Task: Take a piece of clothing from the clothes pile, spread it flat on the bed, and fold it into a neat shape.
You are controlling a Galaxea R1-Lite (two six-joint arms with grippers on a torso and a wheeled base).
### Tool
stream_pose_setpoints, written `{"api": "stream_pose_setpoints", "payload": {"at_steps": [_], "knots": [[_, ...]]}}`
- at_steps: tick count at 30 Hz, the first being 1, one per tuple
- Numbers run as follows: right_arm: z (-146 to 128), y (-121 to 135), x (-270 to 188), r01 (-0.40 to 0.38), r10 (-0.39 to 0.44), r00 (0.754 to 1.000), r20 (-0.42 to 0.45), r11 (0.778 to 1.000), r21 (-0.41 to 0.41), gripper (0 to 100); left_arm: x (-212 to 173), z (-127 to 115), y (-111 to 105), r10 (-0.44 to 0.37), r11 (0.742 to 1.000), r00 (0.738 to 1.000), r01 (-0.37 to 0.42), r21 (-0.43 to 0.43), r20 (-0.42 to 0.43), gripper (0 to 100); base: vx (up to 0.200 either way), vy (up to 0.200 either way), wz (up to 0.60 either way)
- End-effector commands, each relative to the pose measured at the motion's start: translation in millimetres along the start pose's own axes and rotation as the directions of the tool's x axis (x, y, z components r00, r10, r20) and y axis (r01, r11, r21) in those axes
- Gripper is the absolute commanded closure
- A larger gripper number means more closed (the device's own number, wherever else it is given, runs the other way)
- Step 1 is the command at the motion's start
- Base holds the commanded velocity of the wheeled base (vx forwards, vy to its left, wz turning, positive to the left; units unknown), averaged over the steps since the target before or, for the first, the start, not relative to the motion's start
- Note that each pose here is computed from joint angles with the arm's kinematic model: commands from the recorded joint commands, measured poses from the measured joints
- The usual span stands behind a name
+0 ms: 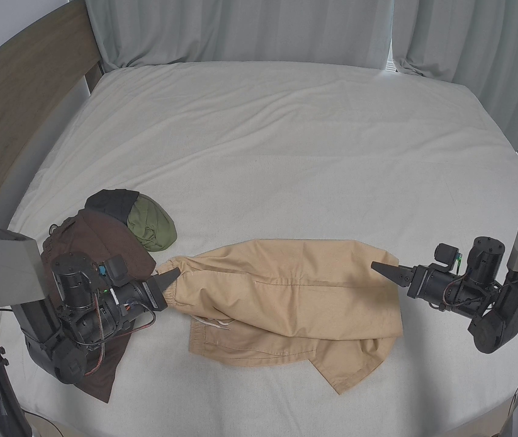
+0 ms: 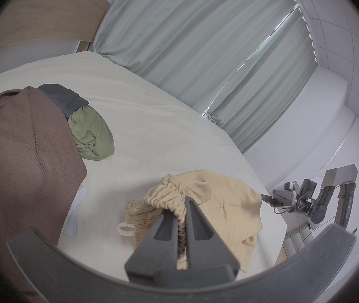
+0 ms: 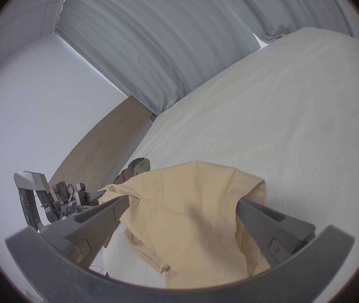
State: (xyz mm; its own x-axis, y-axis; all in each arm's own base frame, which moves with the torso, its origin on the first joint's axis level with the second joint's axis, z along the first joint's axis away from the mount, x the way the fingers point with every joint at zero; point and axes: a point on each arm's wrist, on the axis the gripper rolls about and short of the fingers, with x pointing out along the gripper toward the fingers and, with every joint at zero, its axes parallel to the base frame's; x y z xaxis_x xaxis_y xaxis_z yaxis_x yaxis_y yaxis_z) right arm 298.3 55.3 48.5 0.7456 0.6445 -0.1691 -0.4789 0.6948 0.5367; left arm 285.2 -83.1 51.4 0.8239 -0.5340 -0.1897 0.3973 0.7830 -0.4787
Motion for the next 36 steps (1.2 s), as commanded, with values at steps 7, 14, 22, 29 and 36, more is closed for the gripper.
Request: {"api": "stream_pose_setpoints", "payload": {"at_steps": [7,14,22,29,36], "knots": [[-15,-7,3,0.017,-0.015,0.999,-0.050,0.999,0.033,0,2,-2,2,0.005,1.000,1.000,-0.005,-0.005,-0.006,100,0.000,0.000,0.00],[-24,-9,6,0.017,-0.013,0.996,-0.084,0.999,0.050,0,2,-2,3,0.003,1.000,1.000,-0.003,-0.005,-0.007,100,0.000,0.000,0.00],[-32,3,12,-0.017,0.022,0.993,-0.117,0.999,0.044,0,2,-1,2,0.001,1.000,1.000,-0.001,-0.003,-0.003,100,0.000,0.000,0.00],[-40,-4,20,-0.008,0.012,0.991,-0.137,1.000,0.030,0,2,-1,1,-0.002,1.000,1.000,0.002,-0.002,-0.003,100,0.000,0.000,0.00],[-36,-5,22,-0.010,0.012,0.993,-0.116,1.000,0.022,0,2,-1,1,-0.003,1.000,1.000,0.003,0.000,-0.002,100,0.000,0.000,0.00]]}}
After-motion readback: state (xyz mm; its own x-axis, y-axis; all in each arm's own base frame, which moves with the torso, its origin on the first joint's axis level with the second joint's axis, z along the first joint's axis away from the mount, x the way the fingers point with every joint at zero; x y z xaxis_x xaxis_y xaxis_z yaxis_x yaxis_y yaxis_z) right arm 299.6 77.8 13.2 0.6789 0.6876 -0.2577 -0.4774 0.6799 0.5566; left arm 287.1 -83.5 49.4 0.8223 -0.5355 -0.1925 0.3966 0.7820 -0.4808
